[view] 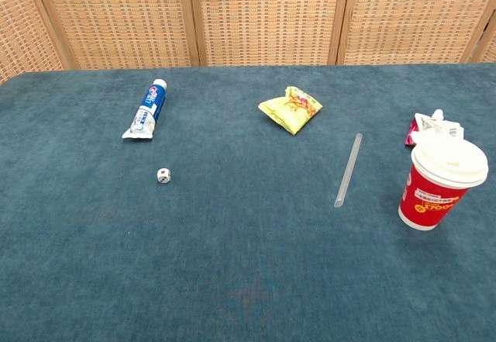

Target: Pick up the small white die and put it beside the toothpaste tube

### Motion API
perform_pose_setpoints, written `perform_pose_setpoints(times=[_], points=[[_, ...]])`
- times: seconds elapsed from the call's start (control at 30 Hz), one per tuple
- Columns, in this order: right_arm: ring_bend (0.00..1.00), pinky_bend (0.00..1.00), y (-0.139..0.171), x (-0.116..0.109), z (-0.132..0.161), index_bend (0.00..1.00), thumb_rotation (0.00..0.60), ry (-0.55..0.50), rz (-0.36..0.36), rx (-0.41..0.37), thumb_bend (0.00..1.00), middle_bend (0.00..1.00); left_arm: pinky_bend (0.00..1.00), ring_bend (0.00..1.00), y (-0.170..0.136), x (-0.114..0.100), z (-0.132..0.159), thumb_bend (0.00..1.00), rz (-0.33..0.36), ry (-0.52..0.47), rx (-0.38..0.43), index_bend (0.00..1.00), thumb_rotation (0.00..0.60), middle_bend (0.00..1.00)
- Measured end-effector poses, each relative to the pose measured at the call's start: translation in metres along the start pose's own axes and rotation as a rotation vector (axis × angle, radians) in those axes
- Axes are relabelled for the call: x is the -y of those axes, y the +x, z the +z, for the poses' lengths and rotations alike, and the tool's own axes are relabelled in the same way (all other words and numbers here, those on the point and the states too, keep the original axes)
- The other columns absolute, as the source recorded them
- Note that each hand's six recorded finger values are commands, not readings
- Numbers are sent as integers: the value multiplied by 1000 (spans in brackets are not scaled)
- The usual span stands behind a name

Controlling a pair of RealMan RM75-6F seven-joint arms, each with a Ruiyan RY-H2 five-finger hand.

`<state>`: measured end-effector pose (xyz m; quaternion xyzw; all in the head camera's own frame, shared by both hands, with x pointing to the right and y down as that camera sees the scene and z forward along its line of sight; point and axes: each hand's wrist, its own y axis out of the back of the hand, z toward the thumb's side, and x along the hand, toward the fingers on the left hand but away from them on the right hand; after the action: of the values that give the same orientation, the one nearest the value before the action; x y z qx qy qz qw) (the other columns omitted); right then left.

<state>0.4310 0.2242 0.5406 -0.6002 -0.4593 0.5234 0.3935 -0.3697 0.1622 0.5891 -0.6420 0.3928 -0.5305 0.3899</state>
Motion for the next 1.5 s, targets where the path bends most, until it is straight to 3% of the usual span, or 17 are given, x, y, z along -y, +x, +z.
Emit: perform_pose_setpoints(times=[0.17, 0.47, 0.83, 1.1, 1.5], points=[[0, 0, 0, -1, -2, 0, 600, -13, 0, 3, 53, 0, 0, 0, 27, 6, 22, 266, -14, -10, 9, 160, 600, 0], [0, 0, -1, -4, -7, 0, 600, -42, -1, 15, 52, 0, 0, 0, 70, 39, 74, 279, -137, 13, 8, 329, 600, 0], [0, 0, -2, -5, -13, 0, 600, -73, -2, 27, 52, 0, 0, 0, 102, 80, 130, 291, -252, 79, -1, 383, 600, 0], [0, 0, -3, -8, -16, 0, 600, -93, -9, 30, 52, 0, 0, 0, 109, 108, 152, 293, -307, 137, -33, 407, 600, 0], [0, 0, -3, -10, -17, 0, 600, -132, -11, 28, 52, 0, 0, 0, 113, 126, 161, 301, -323, 177, -72, 446, 600, 0]])
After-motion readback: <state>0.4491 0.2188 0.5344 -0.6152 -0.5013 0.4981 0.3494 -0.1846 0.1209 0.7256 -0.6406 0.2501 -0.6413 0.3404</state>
